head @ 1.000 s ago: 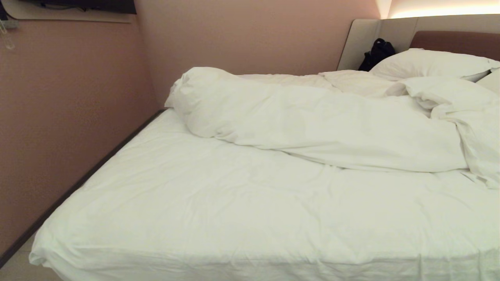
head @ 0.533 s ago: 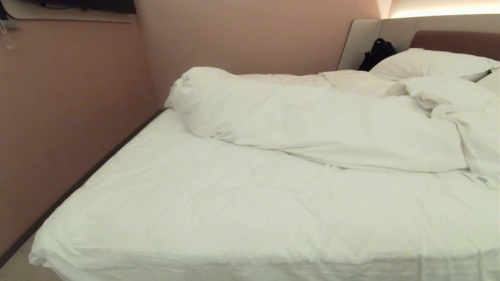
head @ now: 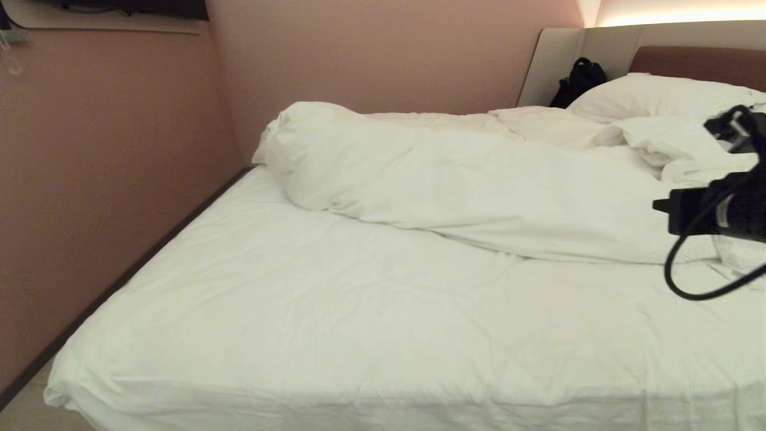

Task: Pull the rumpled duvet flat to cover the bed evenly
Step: Hold the folded corner of the quilt

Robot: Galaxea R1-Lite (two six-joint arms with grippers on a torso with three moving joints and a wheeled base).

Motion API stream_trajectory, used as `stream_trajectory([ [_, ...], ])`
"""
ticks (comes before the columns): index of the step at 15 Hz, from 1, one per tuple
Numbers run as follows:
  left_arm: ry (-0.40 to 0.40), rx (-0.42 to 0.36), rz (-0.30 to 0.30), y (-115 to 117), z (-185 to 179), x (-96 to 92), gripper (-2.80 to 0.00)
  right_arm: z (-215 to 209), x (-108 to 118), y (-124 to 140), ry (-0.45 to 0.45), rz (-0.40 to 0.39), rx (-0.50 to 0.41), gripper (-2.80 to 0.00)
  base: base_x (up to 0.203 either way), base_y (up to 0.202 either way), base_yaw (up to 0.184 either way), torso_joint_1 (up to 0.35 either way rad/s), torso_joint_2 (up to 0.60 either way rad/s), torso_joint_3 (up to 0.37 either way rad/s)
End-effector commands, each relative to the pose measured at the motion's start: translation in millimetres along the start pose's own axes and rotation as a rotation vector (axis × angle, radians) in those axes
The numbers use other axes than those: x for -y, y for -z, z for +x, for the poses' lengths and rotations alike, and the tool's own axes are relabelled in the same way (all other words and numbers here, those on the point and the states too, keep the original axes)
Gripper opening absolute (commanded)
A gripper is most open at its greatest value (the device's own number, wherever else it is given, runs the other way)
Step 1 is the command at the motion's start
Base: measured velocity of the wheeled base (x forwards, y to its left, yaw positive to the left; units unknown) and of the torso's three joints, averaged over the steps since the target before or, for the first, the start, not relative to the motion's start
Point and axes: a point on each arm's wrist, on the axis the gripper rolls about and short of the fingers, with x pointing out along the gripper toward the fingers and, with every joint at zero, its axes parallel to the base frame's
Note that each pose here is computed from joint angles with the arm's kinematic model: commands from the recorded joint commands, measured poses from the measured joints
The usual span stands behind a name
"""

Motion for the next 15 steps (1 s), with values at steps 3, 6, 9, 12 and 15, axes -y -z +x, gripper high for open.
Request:
stream_trajectory([
  [3, 0.0, 0.001, 0.0, -0.1, 0.0, 0.0, -2.8, 91.9, -27.4, 10.1, 0.172, -0.166, -0.141, -2.8, 0.0, 0.0, 0.0, 0.0, 0.0, 0.0],
  [6, -0.001, 0.001, 0.0, -0.1, 0.0, 0.0, -2.8, 117.1, -55.4, 17.1, 0.173, -0.21, -0.166, -2.8, 0.0, 0.0, 0.0, 0.0, 0.0, 0.0],
  [9, -0.001, 0.001, 0.0, -0.1, 0.0, 0.0, -2.8, 137.9, -79.9, 28.6, 0.197, -0.242, -0.17, -2.8, 0.0, 0.0, 0.0, 0.0, 0.0, 0.0],
  [12, 0.0, 0.001, 0.0, -0.1, 0.0, 0.0, -2.8, 146.9, -106.8, 35.3, 0.173, -0.311, -0.112, -2.8, 0.0, 0.0, 0.0, 0.0, 0.0, 0.0],
  [15, -0.001, 0.001, 0.0, -0.1, 0.0, 0.0, -2.8, 148.8, -123.3, 35.2, 0.157, -0.353, -0.08, -2.8, 0.0, 0.0, 0.0, 0.0, 0.0, 0.0],
])
